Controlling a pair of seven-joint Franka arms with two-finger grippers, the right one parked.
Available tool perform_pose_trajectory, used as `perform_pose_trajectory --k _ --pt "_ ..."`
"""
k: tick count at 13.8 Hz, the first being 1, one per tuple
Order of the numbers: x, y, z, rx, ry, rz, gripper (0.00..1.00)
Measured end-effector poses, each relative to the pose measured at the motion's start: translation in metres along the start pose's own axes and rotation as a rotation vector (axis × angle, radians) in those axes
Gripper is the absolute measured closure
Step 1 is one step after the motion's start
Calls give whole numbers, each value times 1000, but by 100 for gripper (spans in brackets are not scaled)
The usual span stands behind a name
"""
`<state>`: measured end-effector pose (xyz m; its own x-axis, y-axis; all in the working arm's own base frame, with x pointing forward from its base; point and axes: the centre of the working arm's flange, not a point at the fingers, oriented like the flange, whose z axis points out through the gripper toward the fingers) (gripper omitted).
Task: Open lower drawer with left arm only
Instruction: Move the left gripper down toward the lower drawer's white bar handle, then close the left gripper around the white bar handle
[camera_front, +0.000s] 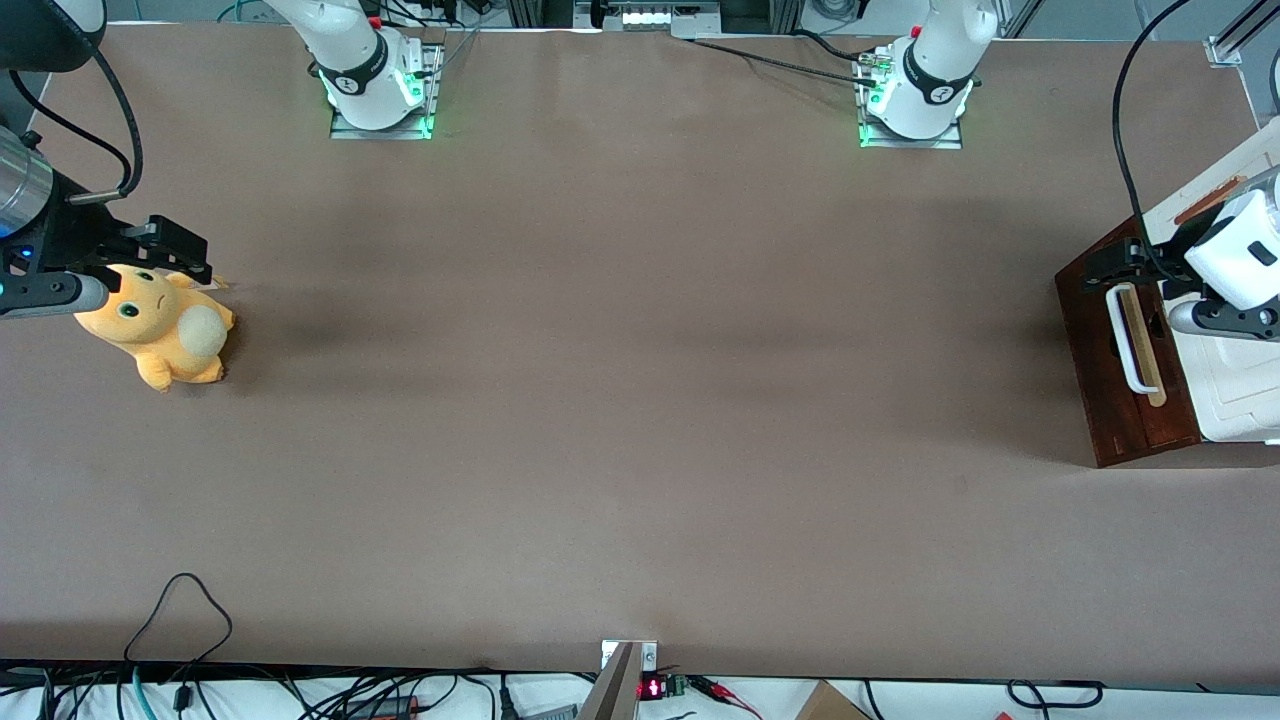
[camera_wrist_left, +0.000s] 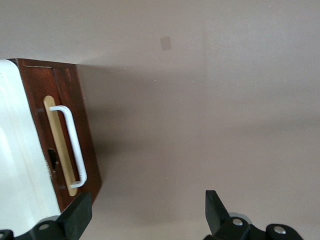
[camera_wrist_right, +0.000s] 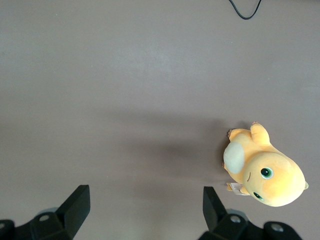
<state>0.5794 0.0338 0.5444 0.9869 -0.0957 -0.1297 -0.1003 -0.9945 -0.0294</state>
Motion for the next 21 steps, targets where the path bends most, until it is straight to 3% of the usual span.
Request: perform_pose_trajectory --k 2,6,10,14,17,21 --pt "2 4 0 148 -21 33 0" --pt "18 37 22 405 -70 17 0" --pt "29 54 99 719 -132 -76 0" --pt "11 72 201 998 -127 -241 1" --pt "-8 76 264 1128 -102 -296 2" --pt "-5 64 313 1254 -75 -219 6"
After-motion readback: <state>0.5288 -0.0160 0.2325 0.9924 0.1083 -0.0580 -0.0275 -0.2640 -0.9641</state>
